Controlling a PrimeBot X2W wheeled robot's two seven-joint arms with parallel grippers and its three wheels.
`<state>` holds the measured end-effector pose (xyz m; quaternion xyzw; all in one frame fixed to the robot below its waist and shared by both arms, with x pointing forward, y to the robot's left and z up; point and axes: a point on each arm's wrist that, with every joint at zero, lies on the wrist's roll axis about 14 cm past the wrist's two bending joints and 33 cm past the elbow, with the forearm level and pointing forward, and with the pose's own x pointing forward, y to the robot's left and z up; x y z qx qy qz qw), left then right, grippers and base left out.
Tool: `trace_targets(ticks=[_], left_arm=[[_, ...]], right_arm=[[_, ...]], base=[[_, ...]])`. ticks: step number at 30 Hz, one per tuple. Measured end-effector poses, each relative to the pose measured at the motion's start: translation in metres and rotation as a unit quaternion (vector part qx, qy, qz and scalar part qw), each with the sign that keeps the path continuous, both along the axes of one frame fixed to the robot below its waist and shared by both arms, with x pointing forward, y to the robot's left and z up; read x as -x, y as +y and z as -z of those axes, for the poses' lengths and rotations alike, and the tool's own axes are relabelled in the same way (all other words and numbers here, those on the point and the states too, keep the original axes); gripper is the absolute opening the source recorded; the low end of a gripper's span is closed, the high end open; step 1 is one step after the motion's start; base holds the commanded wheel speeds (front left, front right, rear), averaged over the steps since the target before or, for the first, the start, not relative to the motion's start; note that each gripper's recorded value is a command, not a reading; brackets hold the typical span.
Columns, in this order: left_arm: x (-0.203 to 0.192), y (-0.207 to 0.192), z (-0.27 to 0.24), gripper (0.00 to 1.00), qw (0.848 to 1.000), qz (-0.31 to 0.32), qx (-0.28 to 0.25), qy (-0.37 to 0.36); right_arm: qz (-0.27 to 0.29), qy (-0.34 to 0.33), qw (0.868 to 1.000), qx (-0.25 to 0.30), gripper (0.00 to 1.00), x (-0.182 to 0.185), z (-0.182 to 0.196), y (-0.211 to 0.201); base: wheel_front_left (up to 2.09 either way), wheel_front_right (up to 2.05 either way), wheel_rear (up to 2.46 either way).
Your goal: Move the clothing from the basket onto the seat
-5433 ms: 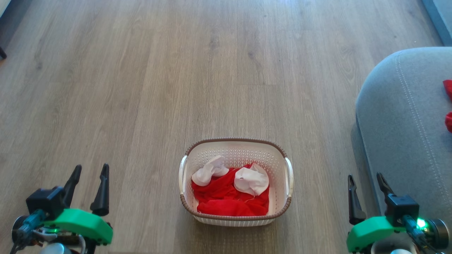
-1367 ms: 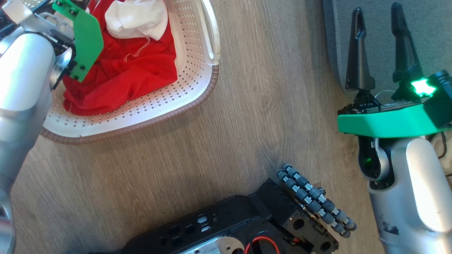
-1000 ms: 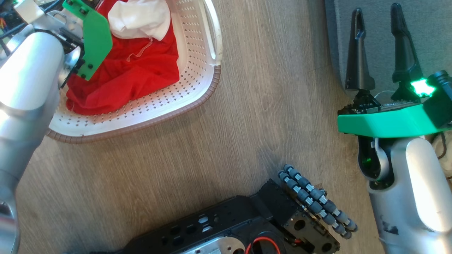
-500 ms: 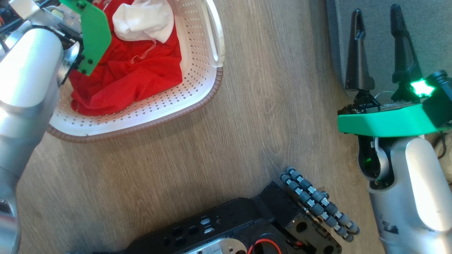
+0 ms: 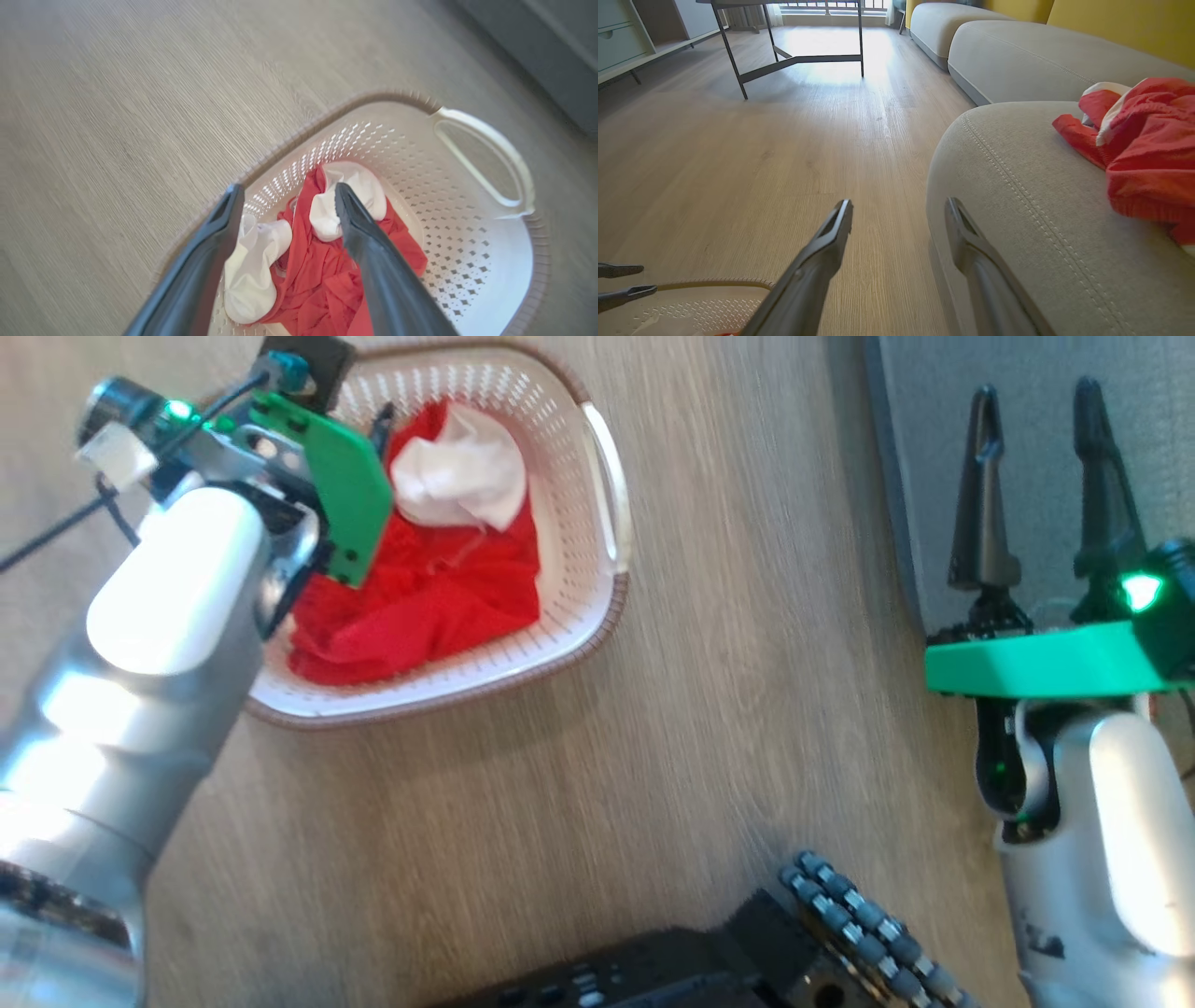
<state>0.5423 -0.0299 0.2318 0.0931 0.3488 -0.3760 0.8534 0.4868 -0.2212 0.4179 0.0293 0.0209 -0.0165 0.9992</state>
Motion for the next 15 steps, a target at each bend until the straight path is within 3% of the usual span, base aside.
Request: trace_targets(ticks=[5,15], left_arm=[[0.002,0.013,-0.063,1.0,0.995,-0.053,0.059,-0.054],[0.03,0.068,-0.141,1.0,0.974,-0.15,0.106,-0.136]], right_arm=[[0.003,-0.006,1.0,0.005,1.0,0.019,-0.018,0.002],[-0.011,-0.033,0.999,0.014,1.0,0.05,-0.055,0.015]], base=[[0.0,0.0,0.0],[0.0,0.0,0.0]])
